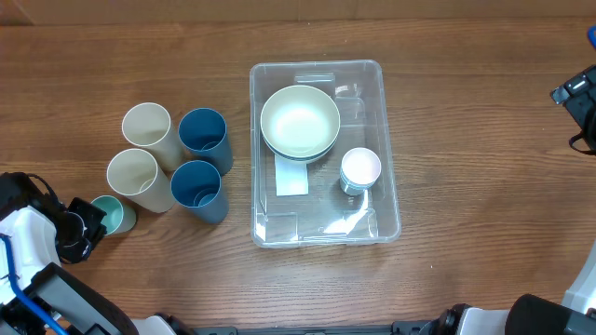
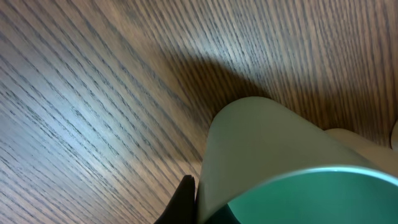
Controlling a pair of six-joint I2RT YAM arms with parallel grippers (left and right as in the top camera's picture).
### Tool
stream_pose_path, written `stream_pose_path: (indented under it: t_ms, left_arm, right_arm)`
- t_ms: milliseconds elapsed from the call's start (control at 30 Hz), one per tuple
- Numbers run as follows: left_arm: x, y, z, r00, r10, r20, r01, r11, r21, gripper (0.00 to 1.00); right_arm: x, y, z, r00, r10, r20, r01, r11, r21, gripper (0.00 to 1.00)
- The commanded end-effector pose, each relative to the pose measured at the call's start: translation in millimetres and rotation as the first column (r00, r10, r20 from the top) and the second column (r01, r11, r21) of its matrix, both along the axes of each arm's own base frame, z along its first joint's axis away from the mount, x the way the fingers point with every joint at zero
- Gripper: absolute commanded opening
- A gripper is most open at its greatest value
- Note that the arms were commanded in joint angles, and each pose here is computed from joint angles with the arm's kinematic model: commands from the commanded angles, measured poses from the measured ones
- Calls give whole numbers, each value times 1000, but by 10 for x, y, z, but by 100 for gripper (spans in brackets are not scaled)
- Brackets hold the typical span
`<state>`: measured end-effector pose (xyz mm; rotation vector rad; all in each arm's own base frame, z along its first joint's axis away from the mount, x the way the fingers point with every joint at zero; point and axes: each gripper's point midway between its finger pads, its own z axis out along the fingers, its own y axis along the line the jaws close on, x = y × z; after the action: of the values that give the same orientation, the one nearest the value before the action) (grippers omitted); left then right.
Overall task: Pack container
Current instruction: 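Grasp the mint cup and lower it onto the nested cups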
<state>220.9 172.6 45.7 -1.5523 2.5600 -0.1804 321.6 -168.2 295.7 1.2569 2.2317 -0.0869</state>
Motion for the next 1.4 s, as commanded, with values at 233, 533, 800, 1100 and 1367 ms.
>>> stream_pose_path:
  t_ms: [233,533,800,1100,1367]
  left_arm:
    - [391,555,1823,933,89,348,-164,968,191,4]
    - [1291,-1579,3475,373,-818,438,517,575,634,4]
    - [1459,-3866,2394,-239,-961,139,800,-114,590,4]
    - [1457,-4915,1440,-430,-903,12,772,-361,523,4]
    - [1495,-4882,1308,-384,-923,-40,790,-350,503,55]
  right_arm:
    - [12,3,17,1000,1,7,-1,1000,-2,100]
    - [13,2,18,1000,1,8,-1,1000,-2,100]
    - [13,3,18,1000,1,8,-1,1000,-2,100]
    - [13,3,17,1000,1,7,-1,1000,-2,100]
    - [13,3,17,1000,1,7,-1,1000,-2,100]
